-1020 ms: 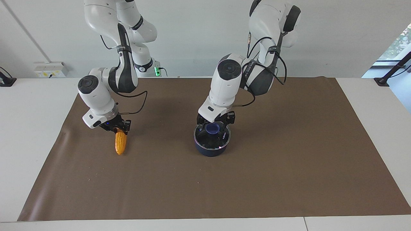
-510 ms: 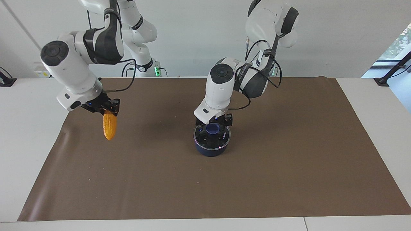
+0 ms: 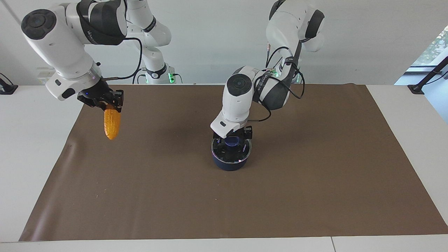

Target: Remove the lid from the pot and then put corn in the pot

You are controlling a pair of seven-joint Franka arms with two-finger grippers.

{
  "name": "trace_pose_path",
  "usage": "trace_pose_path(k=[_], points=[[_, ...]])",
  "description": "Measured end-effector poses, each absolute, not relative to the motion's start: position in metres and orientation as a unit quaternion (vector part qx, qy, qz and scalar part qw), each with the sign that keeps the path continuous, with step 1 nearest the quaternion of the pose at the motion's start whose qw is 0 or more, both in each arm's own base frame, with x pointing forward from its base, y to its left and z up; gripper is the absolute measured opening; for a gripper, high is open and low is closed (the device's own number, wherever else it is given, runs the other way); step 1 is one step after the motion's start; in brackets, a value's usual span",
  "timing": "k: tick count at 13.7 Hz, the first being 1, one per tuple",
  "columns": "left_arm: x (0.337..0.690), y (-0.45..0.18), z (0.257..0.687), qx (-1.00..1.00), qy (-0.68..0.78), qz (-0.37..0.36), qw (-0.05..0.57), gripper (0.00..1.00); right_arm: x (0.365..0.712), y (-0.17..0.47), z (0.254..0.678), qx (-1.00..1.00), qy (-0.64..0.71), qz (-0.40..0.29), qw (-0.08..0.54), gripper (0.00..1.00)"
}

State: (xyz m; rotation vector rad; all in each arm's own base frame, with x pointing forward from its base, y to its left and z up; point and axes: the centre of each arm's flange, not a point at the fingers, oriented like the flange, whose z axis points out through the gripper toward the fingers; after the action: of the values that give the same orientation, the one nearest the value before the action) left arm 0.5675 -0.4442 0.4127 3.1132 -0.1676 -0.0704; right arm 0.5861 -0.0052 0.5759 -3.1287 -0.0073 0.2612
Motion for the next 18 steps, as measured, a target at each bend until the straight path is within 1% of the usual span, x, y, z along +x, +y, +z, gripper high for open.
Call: trace_pose_path(k=[2,3,4,5,6,7,9,18], points=[[0.568,-0.444,0.413,0.998,-0.053,-0.022,0.011,0.95,0.586,-0.006,0.576,-0.996,-0.002,0.084,0.001,0.44],[0.568,-0.443,0.412,0.998,-0.053,-0.022,0.011,0.95,0.586,-0.006,0.576,-0.996,-0.002,0.084,0.001,0.44],[0.568,-0.444,0.412,0.998,-0.053,-0.023,0.011,0.92,0.586,-0.005,0.576,-0.996,-0.003,0.084,0.001,0.44],[0.568,-0.444,0.412,0.998,-0.053,-0.023,0.011,0.90,0.586,-0.003,0.576,-0.996,-0.005,0.084,0.001,0.44],[0.568,-0.444,0.412,0.998,-0.054,-0.023,0.011,0.84,0.586,0.001,0.576,-0.996,-0.008,0.084,0.001,0.44],[0.568,-0.444,0.412,0.998,-0.054,-0.023,0.011,0.84,0.586,0.006,0.576,-0.996,-0.012,0.084,0.001,0.44],[0.567,-0.445,0.412,0.998,-0.055,-0.022,0.011,0.67,0.586,0.010,0.576,-0.996,-0.015,0.084,0.001,0.44],[0.566,-0.445,0.415,0.998,-0.055,-0.026,0.010,0.67,0.587,0.017,0.576,-0.996,-0.022,0.081,0.002,0.44]])
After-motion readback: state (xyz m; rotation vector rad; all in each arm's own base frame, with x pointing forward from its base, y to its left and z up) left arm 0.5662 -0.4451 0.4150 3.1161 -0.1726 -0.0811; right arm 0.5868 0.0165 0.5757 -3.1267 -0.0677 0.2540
